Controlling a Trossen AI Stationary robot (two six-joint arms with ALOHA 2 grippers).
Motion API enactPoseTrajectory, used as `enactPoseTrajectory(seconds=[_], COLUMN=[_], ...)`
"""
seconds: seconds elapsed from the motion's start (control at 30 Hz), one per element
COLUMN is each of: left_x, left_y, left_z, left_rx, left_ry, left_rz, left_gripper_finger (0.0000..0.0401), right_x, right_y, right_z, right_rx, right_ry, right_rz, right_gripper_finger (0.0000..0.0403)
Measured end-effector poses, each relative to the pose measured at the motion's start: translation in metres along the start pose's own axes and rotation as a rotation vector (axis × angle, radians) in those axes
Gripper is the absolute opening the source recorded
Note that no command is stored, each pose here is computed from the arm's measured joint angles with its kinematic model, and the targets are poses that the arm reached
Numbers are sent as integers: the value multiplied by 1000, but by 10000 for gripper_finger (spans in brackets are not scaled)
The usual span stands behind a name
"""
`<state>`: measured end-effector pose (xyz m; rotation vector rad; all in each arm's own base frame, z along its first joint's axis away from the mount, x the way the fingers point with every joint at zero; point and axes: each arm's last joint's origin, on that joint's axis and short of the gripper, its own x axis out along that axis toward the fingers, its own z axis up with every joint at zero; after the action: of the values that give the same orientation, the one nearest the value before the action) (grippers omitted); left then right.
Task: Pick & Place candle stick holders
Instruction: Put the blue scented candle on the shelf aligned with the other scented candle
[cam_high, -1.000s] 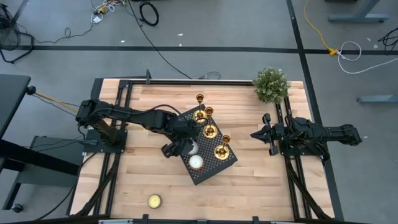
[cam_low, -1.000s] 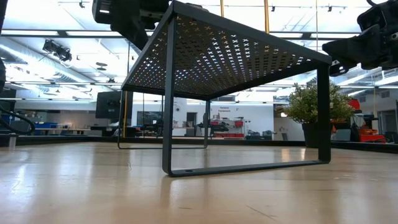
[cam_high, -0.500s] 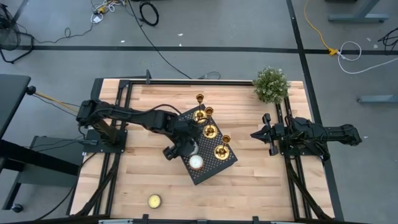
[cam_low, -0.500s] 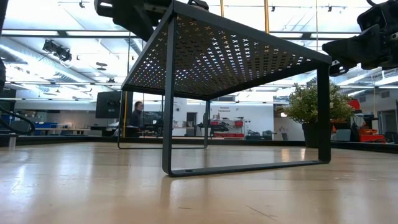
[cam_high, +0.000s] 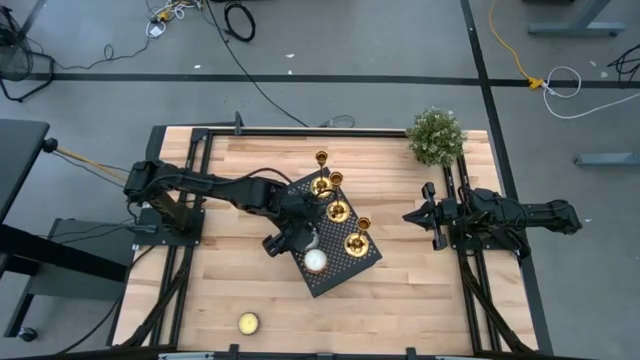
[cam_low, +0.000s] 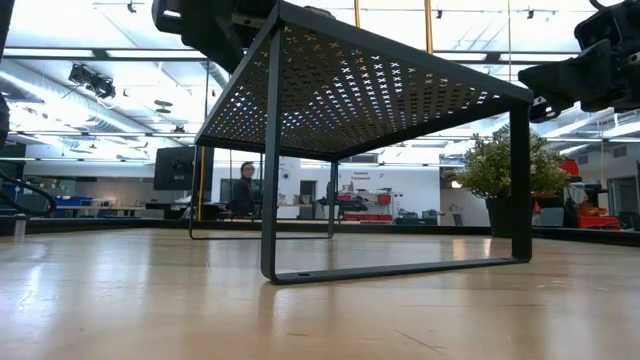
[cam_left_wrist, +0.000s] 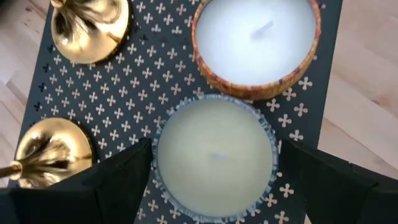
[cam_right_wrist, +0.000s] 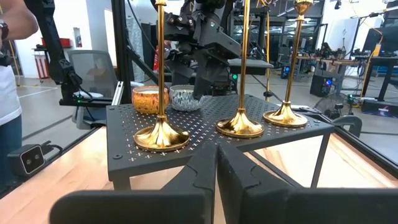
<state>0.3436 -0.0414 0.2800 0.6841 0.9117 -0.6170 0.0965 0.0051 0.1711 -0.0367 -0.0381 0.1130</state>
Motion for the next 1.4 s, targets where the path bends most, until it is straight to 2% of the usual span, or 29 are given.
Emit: enactPoseTrajectory(seconds=[0.23, 0.6, 1.1, 1.4], left_x=[0, 0, -2, -3], left_y=[0, 0, 5, 4], left_z=[-1, 0, -11, -12], left_rx=[-7, -8, -93, -95], left_ry=[10, 10, 44, 59], left_rz=[3, 4, -8, -18], left_gripper_finger=[357, 309, 310, 311], right_x=[0, 0, 0, 0], right_y=[0, 0, 0, 0], right_z=[0, 0, 0, 0], right_rx=[0, 0, 0, 0], right_ry=[0, 0, 0, 0], right_rz=[0, 0, 0, 0], right_gripper_finger=[18, 18, 18, 18])
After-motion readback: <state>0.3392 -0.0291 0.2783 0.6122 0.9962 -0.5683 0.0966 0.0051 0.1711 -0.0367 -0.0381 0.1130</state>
